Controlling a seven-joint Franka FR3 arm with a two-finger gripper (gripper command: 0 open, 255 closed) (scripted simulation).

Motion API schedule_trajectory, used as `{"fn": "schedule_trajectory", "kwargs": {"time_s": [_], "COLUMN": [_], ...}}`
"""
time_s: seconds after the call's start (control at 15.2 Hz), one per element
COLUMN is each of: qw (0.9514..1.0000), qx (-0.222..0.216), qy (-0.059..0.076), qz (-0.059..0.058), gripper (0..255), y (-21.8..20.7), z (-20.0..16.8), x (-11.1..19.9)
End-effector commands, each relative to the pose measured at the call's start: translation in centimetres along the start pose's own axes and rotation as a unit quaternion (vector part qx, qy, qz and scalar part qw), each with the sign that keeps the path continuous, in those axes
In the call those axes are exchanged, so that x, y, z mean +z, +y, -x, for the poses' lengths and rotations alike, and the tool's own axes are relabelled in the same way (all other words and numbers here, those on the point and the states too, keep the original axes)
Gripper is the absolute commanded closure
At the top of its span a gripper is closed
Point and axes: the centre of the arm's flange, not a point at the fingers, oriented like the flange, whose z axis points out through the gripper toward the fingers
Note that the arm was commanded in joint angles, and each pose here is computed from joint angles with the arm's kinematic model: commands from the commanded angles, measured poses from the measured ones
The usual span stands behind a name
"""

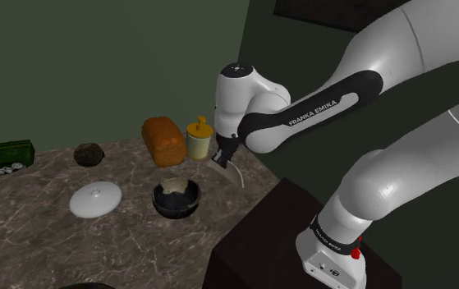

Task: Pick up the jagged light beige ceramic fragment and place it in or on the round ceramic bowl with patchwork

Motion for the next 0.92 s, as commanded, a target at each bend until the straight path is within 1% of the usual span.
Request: {"fn": "schedule_trajectory", "kwargs": {"time_s": [0.0,0.66,0.86], "qw": [1.0000,1.0000,1.0000], "qx": [0.000,0.000,0.000], "qy": [0.000,0.000,0.000], "qz": [0.000,0.000,0.000], "gripper": [255,255,255], "y": [-1.6,-10.2,-10.6], "z": [-1.7,-11.4,-11.3], "x": [-0.6,-3.2,-1.6]}}
